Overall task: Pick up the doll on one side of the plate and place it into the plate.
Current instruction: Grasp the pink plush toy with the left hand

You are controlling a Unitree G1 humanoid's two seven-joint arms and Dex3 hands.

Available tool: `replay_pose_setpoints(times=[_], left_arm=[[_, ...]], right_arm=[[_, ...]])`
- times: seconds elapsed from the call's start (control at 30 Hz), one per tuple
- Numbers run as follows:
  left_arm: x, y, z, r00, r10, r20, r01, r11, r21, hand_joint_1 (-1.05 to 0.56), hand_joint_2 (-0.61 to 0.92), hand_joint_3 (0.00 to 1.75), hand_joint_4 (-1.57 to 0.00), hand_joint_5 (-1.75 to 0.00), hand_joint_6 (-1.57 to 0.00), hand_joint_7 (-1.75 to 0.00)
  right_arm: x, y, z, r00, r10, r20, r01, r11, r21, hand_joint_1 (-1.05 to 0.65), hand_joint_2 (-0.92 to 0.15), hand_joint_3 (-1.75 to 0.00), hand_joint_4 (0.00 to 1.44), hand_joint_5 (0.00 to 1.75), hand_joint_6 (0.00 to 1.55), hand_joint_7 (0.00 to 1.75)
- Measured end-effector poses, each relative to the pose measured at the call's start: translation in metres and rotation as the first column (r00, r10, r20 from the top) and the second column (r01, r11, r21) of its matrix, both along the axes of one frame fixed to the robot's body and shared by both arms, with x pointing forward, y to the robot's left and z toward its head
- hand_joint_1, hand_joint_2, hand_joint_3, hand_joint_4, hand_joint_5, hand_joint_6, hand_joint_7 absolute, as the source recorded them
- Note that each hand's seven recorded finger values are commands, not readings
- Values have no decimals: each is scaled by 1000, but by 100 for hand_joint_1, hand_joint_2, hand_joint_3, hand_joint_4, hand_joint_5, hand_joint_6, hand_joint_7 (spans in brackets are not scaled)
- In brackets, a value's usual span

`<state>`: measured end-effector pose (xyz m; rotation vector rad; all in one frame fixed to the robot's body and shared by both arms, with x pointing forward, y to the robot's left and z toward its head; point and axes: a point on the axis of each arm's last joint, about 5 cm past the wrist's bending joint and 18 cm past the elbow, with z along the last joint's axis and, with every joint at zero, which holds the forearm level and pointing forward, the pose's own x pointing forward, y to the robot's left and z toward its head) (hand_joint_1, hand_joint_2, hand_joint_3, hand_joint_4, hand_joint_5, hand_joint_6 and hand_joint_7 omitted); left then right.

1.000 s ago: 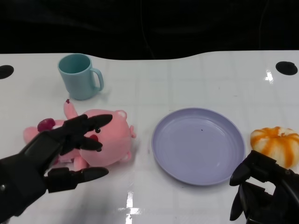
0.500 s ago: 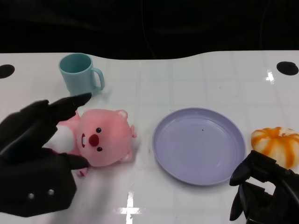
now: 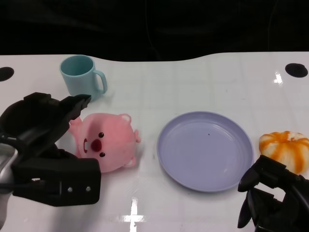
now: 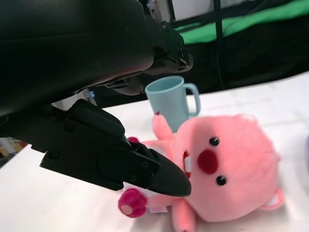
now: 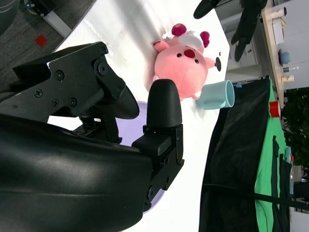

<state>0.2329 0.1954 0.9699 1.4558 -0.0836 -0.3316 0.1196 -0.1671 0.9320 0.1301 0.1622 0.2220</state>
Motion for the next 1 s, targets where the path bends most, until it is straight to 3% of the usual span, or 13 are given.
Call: replay_pose_setpoints(times=[0.13,0.33,1.0], left_arm=[[5,-3,-1,1000,0,-5,0,999,32,-78,91,1,-20,-35,-19,-1],[29,-9,-25,994,58,-90,-41,984,176,-79,91,0,-22,-30,-20,-1],[68,-20,-54,982,102,-160,-59,966,251,-79,90,0,-28,-19,-21,-1]], right_arm=[[-1,0,0,1000,-3,-2,3,1000,-2,-11,-67,-124,67,175,45,175],[-1,-1,0,1000,2,-1,-2,1000,-6,-10,-67,-126,67,175,46,174],[-3,-1,1,1000,0,0,0,1000,-9,-11,-67,-125,66,175,45,174]])
